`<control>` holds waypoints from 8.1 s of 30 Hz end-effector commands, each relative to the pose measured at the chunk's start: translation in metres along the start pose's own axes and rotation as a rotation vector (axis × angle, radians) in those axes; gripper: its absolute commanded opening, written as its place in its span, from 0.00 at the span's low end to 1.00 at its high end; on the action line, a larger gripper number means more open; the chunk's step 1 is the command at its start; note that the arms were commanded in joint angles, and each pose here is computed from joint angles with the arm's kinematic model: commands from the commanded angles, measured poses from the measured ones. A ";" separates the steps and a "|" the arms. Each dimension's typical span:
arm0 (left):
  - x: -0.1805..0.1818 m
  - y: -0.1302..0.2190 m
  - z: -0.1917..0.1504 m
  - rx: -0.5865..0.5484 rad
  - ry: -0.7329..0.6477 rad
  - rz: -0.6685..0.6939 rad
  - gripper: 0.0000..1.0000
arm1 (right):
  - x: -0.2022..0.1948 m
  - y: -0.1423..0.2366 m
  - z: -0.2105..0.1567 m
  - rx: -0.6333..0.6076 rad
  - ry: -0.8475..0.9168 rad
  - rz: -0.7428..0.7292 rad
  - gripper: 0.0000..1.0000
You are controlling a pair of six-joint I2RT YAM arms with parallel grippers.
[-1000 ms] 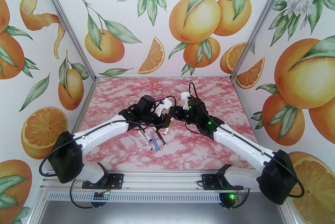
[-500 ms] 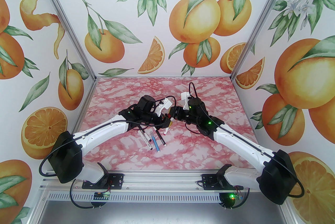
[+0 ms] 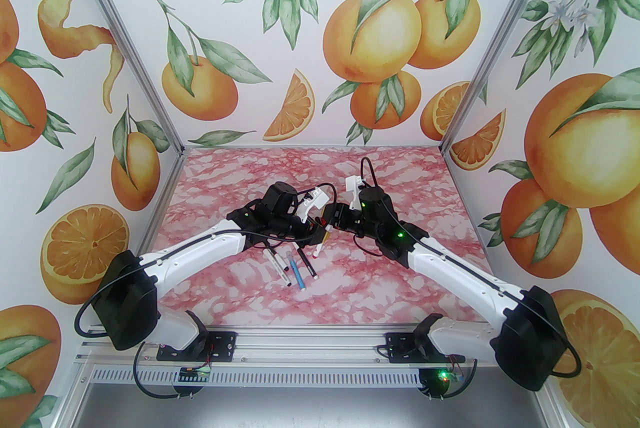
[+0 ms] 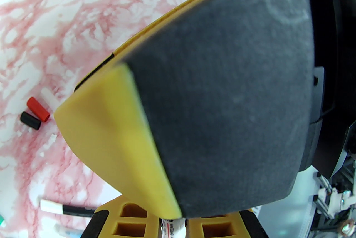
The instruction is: Open the pen caps
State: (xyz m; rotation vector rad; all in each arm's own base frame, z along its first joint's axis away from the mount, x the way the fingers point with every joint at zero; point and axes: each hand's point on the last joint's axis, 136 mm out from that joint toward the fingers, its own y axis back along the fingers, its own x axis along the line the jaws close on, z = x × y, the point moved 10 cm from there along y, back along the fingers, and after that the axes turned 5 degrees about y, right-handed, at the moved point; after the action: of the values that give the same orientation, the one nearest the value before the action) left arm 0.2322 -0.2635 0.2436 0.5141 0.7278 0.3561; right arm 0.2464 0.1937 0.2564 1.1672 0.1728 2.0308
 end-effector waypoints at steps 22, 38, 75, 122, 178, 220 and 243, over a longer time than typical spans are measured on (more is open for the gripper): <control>-0.004 0.004 0.001 -0.012 -0.025 -0.001 0.08 | 0.008 0.001 0.004 -0.029 0.016 0.026 0.31; -0.005 0.003 -0.001 -0.004 -0.025 -0.001 0.07 | 0.010 0.003 0.007 -0.046 0.025 0.013 0.27; -0.005 -0.002 -0.006 -0.070 0.021 -0.057 0.14 | 0.014 -0.001 0.007 -0.038 -0.007 0.090 0.13; -0.016 0.008 -0.005 -0.015 -0.088 0.137 0.00 | -0.012 0.009 0.087 -0.343 -0.036 -0.189 0.10; 0.052 0.052 0.014 -0.227 0.064 0.320 0.00 | -0.117 -0.111 0.019 0.264 0.127 -0.671 0.17; 0.051 0.058 0.001 -0.211 0.052 0.336 0.00 | -0.127 -0.133 0.012 0.341 0.078 -0.664 0.28; 0.091 0.030 0.015 -0.162 0.209 0.501 0.00 | -0.056 -0.065 0.021 0.148 0.240 -0.509 0.53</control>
State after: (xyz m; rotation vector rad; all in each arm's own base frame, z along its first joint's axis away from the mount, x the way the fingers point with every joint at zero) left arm 0.2874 -0.2000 0.2163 0.5168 0.7556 0.8587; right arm 0.3229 0.1980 0.1889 0.8862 0.7379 1.6428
